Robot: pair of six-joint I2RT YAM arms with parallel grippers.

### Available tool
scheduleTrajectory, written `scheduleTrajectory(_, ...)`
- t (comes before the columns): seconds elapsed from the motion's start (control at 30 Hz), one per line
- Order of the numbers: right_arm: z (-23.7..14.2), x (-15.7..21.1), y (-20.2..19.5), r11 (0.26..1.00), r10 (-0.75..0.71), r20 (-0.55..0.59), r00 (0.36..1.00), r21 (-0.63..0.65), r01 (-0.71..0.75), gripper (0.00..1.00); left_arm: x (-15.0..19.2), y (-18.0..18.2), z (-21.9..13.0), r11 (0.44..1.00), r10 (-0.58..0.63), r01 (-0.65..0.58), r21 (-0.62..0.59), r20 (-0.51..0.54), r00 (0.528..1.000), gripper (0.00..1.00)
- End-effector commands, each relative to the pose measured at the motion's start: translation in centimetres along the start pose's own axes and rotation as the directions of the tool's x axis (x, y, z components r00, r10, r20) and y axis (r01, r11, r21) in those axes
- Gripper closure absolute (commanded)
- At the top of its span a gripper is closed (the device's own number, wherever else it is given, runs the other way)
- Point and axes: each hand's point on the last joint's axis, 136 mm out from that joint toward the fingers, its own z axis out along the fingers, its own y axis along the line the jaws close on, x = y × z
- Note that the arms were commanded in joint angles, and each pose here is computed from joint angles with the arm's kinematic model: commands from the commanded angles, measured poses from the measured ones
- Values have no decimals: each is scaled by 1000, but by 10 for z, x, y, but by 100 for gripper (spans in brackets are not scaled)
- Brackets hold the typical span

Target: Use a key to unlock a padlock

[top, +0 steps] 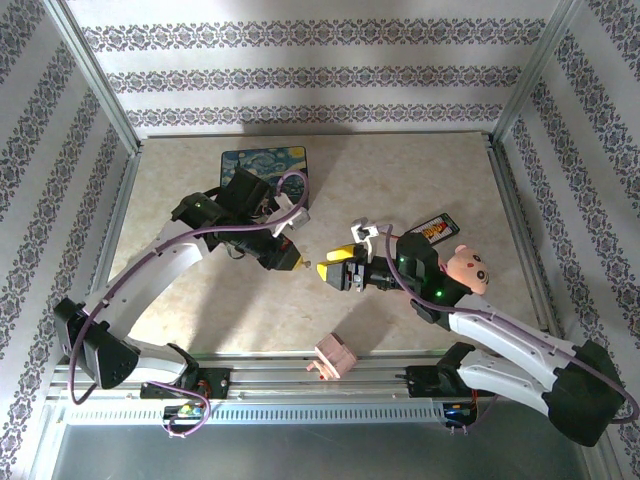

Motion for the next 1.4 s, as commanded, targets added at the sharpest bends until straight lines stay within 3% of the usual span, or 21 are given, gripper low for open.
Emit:
scheduleTrajectory(0.0, 2, -11, 27, 991, -36, -6, 999, -127, 35, 40, -14, -25, -16, 988, 122, -129, 83, 83, 989, 100)
scheduleTrajectory(0.77, 7, -24, 52, 959, -93, 6, 996, -267, 91, 48, -10, -41, -19, 969, 163, -180, 167, 110, 980, 100)
scheduleTrajectory(1.37, 2, -17, 49, 961, -83, 9, 997, -266, 82, 70, -14, -40, -22, 974, 163, -181, 135, 134, 977, 100)
